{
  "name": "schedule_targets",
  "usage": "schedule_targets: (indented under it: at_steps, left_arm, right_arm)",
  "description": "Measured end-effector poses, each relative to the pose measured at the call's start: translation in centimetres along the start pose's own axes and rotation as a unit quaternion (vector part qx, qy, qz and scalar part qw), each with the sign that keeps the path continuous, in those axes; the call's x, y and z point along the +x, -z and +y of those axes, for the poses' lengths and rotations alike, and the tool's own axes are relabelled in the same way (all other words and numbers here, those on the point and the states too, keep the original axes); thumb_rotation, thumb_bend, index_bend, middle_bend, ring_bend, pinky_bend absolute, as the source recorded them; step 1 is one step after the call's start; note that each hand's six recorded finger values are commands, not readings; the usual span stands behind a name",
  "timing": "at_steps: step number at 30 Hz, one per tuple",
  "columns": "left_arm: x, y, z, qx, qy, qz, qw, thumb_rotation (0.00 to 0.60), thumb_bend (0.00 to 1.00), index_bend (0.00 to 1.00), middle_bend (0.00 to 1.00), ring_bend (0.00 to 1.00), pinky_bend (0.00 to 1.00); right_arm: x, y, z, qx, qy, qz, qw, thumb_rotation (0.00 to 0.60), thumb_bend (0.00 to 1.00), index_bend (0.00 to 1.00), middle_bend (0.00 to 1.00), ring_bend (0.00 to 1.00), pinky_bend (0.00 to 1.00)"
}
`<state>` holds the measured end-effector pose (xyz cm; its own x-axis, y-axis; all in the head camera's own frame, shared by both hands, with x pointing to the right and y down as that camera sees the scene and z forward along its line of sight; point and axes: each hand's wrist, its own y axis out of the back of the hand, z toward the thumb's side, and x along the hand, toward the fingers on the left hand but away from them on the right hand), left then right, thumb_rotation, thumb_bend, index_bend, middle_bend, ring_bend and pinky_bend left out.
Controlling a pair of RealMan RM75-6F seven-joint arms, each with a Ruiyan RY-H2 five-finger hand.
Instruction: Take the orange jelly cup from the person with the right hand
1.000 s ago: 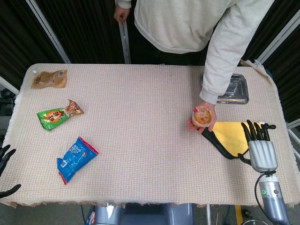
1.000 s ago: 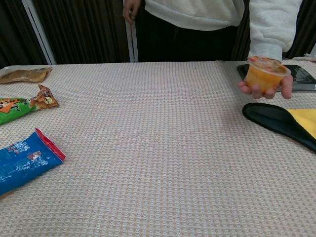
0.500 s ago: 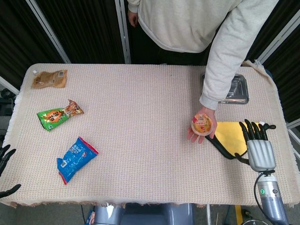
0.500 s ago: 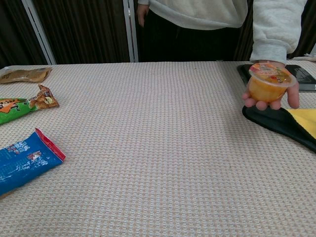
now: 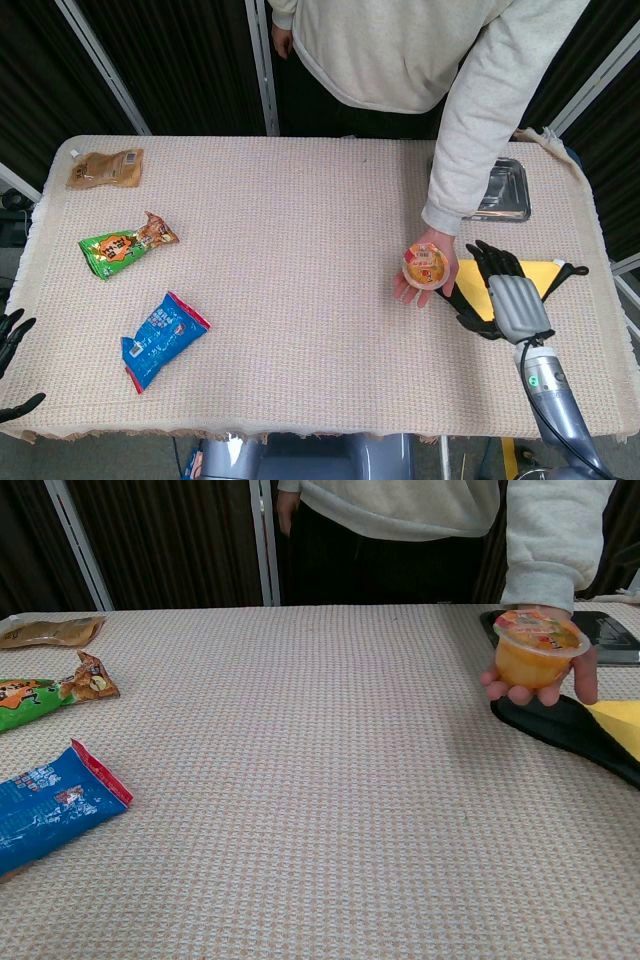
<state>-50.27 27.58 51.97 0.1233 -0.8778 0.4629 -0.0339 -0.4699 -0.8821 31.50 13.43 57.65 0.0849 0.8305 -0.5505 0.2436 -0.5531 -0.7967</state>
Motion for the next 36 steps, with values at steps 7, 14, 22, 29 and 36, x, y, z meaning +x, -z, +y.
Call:
schedule_targets:
  at_steps: [7,14,22,29,36]
  left_arm:
    - [0.0,0.0,0.0,-0.003,0.002,0.0,1.0,0.6,0.0,0.02,0.0,0.0,0.0]
    - [0.0,0.0,0.0,-0.007,0.004,-0.001,1.0,0.6,0.0,0.02,0.0,0.0,0.0]
    - [0.0,0.0,0.0,-0.008,0.006,-0.002,0.9999,0.6,0.0,0.02,0.0,0.0,0.0]
    - [0.0,0.1,0.0,-0.009,0.006,-0.001,0.9999,0.6,0.0,0.02,0.0,0.0,0.0]
    - [0.0,0.1,0.0,-0.009,0.006,-0.001,0.9999,0.6,0.0,0.02,0.0,0.0,0.0]
  right_arm:
    - [-2.4,-2.6,0.0,0.003,-0.045,-0.004,0.999,0.6,0.08,0.02,0.0,0.0,0.0]
    - [-4.7,-4.6,-0.7,0.021,-0.067,-0.008,0.9975,0.6,0.09,0.06,0.0,0.0,0.0]
    - [-6.3,-4.7,-1.6,0.024,-0.066,-0.02,0.9973,0.6,0.09,0.12,0.02,0.0,0.01]
    - [-6.5,-4.5,-2.5,0.018,-0.069,-0.028,0.9971,0.6,0.09,0.22,0.14,0.06,0.09]
    - [-6.5,-4.1,-3.3,0.015,-0.069,-0.035,0.9969,0.6,0.09,0.24,0.2,0.11,0.14]
